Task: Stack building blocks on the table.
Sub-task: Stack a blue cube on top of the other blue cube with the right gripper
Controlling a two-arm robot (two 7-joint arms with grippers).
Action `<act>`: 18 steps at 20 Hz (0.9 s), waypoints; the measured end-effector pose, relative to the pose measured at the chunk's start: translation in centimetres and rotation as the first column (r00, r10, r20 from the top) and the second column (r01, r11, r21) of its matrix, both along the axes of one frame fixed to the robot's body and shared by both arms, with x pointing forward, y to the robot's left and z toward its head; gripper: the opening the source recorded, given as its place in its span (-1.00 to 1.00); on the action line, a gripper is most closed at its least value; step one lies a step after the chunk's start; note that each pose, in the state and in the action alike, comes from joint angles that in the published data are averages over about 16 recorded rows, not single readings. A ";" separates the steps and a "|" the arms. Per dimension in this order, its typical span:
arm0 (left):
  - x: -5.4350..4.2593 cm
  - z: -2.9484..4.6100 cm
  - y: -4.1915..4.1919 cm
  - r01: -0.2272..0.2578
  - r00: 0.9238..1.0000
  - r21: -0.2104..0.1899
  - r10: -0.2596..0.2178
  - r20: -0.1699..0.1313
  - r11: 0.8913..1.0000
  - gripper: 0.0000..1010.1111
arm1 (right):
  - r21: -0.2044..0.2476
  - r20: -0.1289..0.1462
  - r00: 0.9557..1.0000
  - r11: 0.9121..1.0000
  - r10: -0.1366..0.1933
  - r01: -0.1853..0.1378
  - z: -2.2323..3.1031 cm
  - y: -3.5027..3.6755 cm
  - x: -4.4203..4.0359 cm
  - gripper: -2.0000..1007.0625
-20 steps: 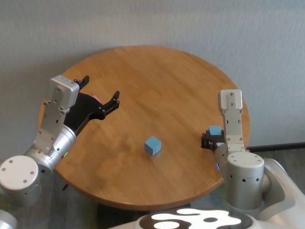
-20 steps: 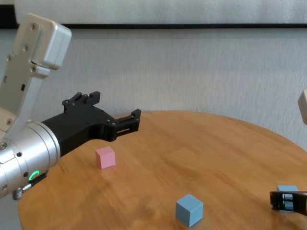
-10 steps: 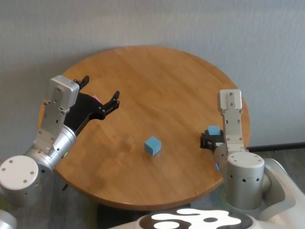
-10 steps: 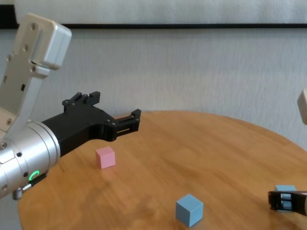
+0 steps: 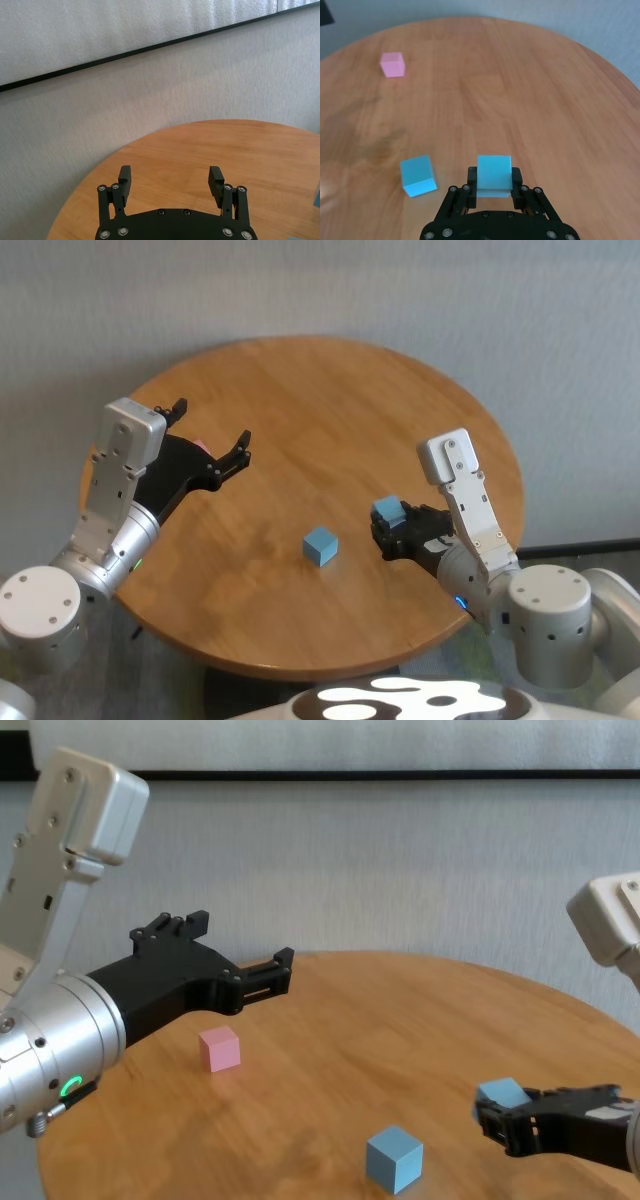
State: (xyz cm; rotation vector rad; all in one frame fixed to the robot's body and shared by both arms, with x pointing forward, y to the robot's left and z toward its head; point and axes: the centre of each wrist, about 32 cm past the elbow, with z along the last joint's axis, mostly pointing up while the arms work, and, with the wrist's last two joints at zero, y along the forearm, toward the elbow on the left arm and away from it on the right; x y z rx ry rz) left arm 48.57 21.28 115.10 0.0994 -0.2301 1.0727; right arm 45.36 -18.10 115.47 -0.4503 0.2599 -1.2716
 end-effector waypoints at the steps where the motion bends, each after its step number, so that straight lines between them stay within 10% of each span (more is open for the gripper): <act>1: 0.00 0.00 0.00 0.000 1.000 0.000 0.000 0.000 1.000 0.98 | 0.004 0.003 0.999 0.999 0.032 -0.032 0.12 -0.14 -0.09 -0.29; 7: 0.00 0.00 0.00 0.000 1.000 0.000 0.000 0.000 1.000 0.98 | 0.033 0.007 0.986 0.986 0.164 -0.164 0.97 -0.53 -0.42 -0.29; 18: 0.00 0.00 0.00 0.000 1.000 0.000 0.000 0.000 1.000 0.98 | 0.088 -0.024 0.970 0.967 0.242 -0.239 2.19 0.70 -0.76 -0.29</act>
